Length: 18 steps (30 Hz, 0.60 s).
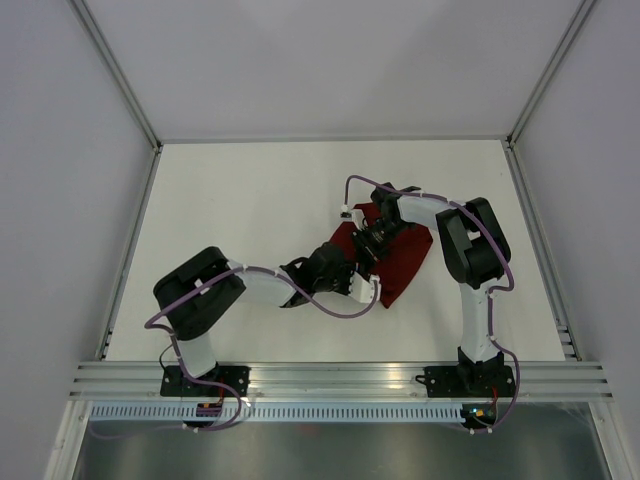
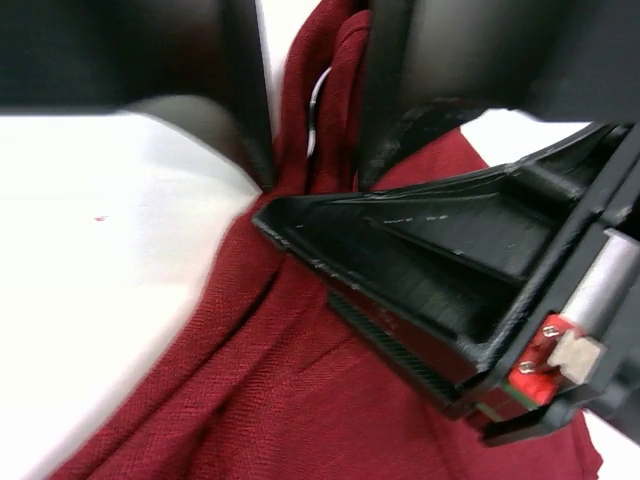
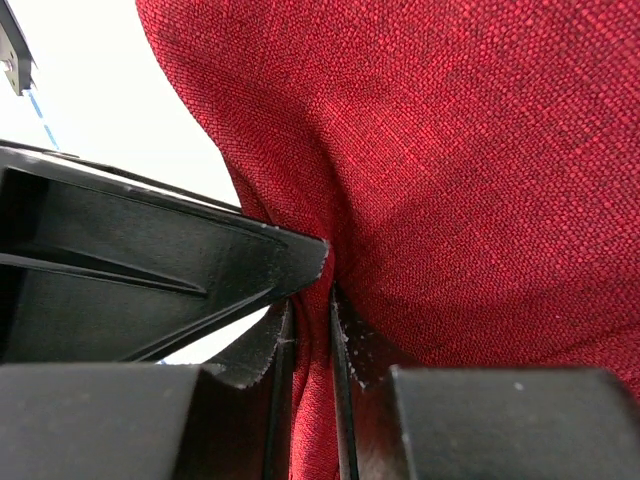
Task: Fold the napkin, place the utensils inside, and roll it up
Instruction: Roll the napkin with the utensil
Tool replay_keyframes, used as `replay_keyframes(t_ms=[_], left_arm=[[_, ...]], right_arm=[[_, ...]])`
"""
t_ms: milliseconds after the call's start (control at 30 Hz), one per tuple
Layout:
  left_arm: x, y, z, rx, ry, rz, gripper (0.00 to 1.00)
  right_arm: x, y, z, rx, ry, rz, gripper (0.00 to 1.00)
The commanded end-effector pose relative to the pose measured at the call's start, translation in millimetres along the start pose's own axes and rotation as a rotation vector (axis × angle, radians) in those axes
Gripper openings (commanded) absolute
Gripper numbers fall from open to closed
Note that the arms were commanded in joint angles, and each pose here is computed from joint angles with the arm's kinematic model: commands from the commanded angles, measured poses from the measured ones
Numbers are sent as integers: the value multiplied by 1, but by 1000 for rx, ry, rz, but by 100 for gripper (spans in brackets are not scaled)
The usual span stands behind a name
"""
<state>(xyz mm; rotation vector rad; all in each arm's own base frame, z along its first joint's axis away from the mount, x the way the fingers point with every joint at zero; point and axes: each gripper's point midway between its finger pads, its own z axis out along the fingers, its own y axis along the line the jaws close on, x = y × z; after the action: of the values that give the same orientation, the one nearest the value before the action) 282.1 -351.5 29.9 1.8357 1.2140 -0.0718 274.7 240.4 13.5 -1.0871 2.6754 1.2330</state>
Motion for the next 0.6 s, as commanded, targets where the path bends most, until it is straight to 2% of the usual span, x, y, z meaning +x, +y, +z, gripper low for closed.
replay_keyframes(t_ms=[0,233,300,367,400,433,533,567], left_arm=[[0,-14,6,90,-4,16,38],[-2,-30,7,160,13,-17,11],[-3,-38,7,183,26,-22,5],[-5,-40,6,185,30,-51,3],[-8,-42,6,197,33,-58,2],[-8,-43,7,202,43,-69,2],[-13,-47,7,229,64,-133,2],[-15,-47,7,228,74,-163,2]], right_arm=[[29,-41,10,133,114,-9,0],[24,-40,5,146,104,-26,1],[20,-39,2,158,90,-44,8],[14,-36,-5,178,71,-64,22],[11,-35,-8,187,63,-72,26],[7,-32,-14,202,47,-87,37],[-2,-30,-27,229,16,-98,51],[-6,-29,-36,249,-2,-101,53]])
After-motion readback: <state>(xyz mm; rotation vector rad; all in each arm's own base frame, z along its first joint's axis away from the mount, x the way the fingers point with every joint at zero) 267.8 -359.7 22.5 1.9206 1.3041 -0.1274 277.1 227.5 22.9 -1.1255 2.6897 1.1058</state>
